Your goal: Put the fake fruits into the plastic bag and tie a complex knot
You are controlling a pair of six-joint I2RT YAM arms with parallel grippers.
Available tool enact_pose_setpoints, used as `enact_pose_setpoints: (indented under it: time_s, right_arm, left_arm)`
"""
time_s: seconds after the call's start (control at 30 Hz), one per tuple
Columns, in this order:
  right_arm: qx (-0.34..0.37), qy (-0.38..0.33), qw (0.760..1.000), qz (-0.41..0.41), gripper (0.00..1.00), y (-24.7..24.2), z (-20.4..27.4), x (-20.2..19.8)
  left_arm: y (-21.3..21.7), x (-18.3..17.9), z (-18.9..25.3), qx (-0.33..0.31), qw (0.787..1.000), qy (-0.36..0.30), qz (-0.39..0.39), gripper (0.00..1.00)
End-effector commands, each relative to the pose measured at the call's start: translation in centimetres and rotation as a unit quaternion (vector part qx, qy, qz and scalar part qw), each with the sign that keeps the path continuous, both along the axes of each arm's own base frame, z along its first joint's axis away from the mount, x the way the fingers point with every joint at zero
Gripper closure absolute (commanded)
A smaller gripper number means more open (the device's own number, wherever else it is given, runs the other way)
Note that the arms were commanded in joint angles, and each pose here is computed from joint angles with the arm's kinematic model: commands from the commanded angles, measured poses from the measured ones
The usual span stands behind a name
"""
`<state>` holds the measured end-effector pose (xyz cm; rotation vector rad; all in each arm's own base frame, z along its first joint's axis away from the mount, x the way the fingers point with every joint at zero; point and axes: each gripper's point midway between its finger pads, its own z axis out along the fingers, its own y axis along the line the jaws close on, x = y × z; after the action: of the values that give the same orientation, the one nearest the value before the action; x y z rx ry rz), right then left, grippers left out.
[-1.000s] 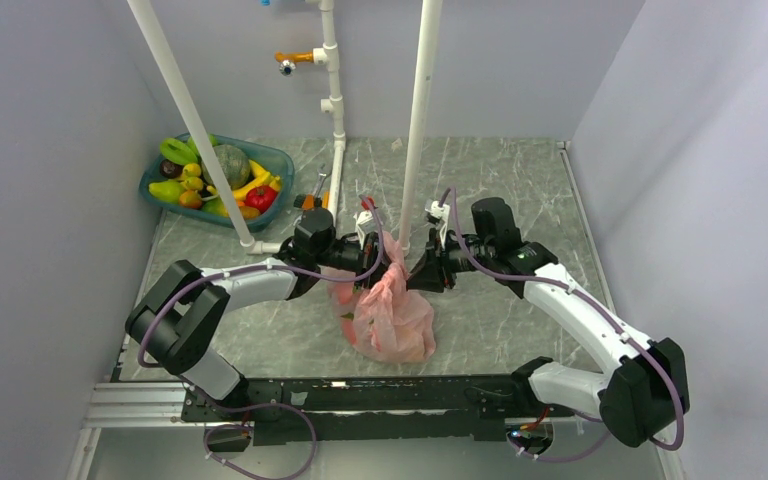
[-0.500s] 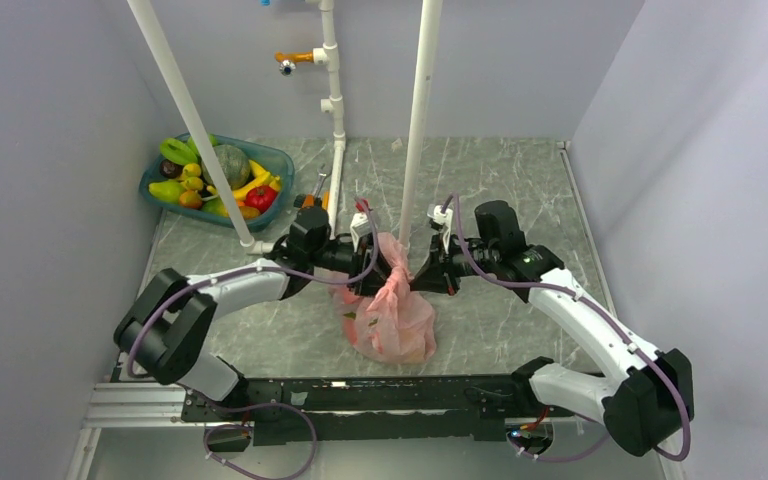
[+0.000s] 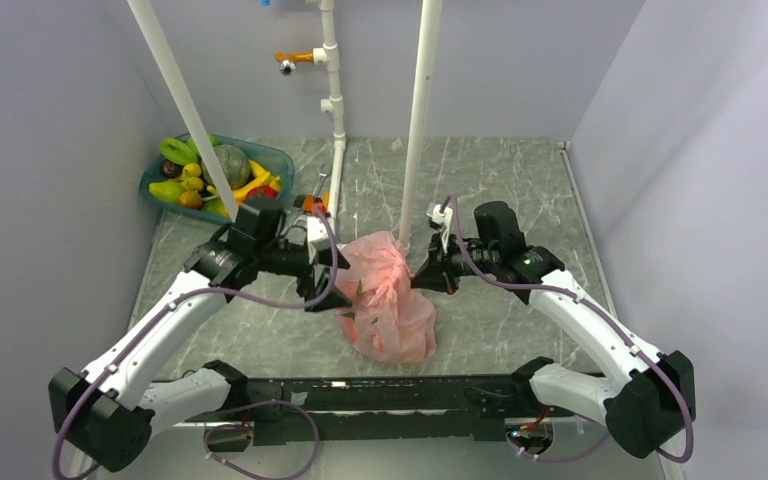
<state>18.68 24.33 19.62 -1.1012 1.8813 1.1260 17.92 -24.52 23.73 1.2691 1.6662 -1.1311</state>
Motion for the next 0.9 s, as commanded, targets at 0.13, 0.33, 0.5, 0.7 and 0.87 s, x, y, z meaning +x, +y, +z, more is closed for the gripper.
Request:
enact_pose_setpoints:
  time_s: [0.13, 0.33, 0.5, 0.7, 0.87]
  right_arm:
    - [0.015, -0.038, 0.999, -0.002, 1.0, 1.0, 2.3, 0.5]
    - [0.011, -0.044, 0.999, -0.001, 1.0, 1.4, 2.4, 0.5]
    - [0.008, -0.048, 0.999, -0.005, 1.0, 1.3, 2.6, 0.7]
    - [-0.002, -0.058, 0.998, -0.005, 1.0, 0.9, 2.7, 0.4]
    - [-0.052, -0.084, 0.995, -0.025, 1.0, -1.0, 2.0, 0.9]
  left_arm:
    - [-1.8, -4.3, -1.8, 0.093, 0.994, -0.051, -0.042, 0.08]
    - [-4.5, -2.2, -0.1, 0.097, 0.994, -0.055, 0.005, 0.13]
    - [-5.4, -1.6, 1.0, 0.087, 0.995, -0.042, 0.02, 0.18]
    - [-3.9, -1.4, -0.7, 0.108, 0.993, -0.031, 0.038, 0.76]
    - [-0.7, -0.7, -1.9, 0.134, 0.989, -0.013, 0.061, 1.0]
